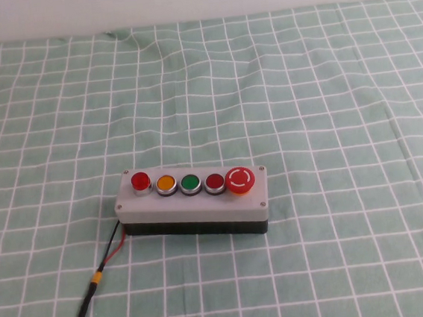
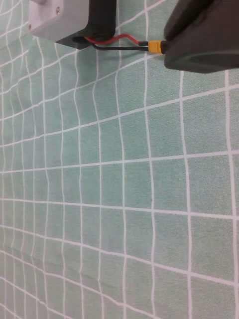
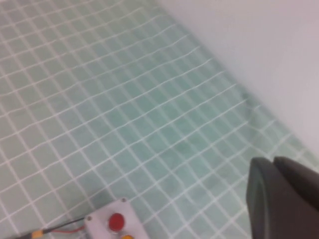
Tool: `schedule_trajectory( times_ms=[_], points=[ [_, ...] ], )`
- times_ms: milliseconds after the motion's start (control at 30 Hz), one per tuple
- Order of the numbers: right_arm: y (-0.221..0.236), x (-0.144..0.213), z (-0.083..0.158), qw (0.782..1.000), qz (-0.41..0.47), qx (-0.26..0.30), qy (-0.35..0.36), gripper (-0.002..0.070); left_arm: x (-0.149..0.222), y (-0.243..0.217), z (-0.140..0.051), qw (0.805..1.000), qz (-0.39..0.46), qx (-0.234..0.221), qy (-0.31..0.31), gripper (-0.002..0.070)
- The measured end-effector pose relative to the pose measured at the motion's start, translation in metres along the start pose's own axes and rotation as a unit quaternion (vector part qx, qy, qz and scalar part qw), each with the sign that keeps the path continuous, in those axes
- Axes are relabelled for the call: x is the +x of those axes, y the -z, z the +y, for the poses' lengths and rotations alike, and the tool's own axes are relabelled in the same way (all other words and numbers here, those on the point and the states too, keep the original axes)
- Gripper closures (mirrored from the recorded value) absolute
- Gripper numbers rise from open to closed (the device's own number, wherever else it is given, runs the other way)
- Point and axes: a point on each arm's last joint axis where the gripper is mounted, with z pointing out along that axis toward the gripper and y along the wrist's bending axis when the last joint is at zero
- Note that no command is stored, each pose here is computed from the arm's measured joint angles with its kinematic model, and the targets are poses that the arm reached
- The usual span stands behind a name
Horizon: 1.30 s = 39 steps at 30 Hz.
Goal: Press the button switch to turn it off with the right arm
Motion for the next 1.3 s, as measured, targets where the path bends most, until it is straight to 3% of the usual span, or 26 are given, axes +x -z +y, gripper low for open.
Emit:
schedule_trajectory(
  times_ms=[333,467,733,967,1300],
  points=[
    [0.078,0.028,-0.008,0.999,0.024,0.032,-0.014,0.0692,0.000,0.000,0.000,1.000,0.000,0.000,0.000,0.0678],
    [0.104,0.061,-0.007,0.997,0.055,0.041,-0.036,0.0692,0.000,0.000,0.000,1.000,0.000,0.000,0.000,0.0678],
    [0.167,0.153,0.006,0.996,0.031,0.030,-0.076,0.0692,0.000,0.000,0.000,1.000,0.000,0.000,0.000,0.0678],
    [0.184,0.230,0.027,0.993,0.054,-0.019,-0.102,0.0692,0.000,0.000,0.000,1.000,0.000,0.000,0.000,0.0678],
    [0.179,0.263,0.036,0.989,0.084,-0.040,-0.111,0.0692,0.000,0.000,0.000,1.000,0.000,0.000,0.000,0.0678]
  ],
)
